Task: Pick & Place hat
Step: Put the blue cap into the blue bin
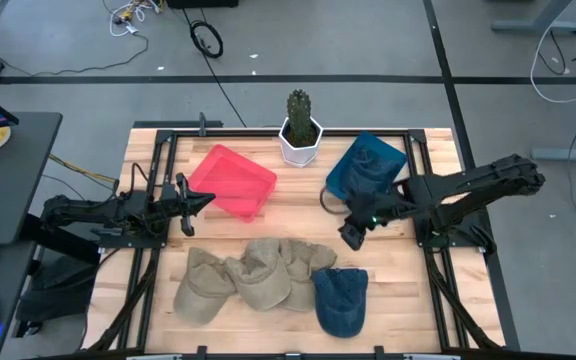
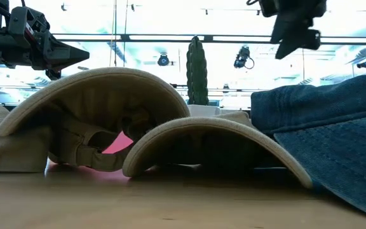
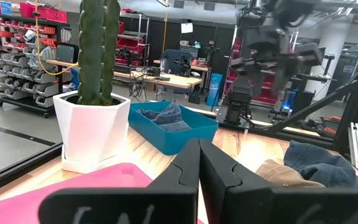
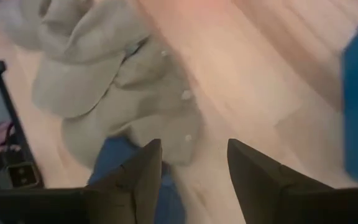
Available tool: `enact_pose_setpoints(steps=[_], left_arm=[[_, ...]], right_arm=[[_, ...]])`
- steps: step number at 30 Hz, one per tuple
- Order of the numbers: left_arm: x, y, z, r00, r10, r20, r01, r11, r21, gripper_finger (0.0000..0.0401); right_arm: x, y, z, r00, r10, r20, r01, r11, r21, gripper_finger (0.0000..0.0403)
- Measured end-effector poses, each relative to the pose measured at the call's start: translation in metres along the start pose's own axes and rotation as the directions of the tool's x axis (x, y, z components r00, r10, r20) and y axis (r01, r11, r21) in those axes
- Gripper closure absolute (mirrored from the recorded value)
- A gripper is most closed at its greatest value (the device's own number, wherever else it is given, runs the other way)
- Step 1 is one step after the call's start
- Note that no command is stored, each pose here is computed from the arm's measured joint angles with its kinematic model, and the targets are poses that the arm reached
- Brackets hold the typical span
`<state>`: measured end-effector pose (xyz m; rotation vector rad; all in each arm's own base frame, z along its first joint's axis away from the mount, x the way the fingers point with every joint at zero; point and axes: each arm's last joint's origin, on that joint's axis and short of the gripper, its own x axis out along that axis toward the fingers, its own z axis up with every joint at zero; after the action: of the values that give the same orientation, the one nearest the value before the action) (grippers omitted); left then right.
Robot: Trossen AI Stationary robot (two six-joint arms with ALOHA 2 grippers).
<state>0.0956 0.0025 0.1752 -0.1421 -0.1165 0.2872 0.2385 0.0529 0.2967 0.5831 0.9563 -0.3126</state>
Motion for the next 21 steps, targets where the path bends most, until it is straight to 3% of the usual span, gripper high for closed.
enact_pose_setpoints(steps=[6, 10, 21], left_arm=[[0.000, 0.000, 0.000, 1.000, 0.000, 0.000, 0.000, 1.000, 0.000, 0.0396], [0.000, 0.000, 0.000, 1.000, 0.000, 0.000, 0.000, 1.000, 0.000, 0.0396], [0.000, 0.000, 0.000, 1.000, 0.000, 0.000, 0.000, 1.000, 0.000, 0.0396]], right_arm=[[-0.003, 0.022, -0.019, 0.998, 0.042, 0.039, -0.040, 0.998, -0.042, 0.0218], [-0.006, 0.028, -0.031, 0.998, 0.008, 0.064, -0.004, 0.998, -0.055, 0.0218], [0.001, 0.043, -0.049, 1.000, -0.007, 0.019, 0.008, 0.999, -0.048, 0.0218]])
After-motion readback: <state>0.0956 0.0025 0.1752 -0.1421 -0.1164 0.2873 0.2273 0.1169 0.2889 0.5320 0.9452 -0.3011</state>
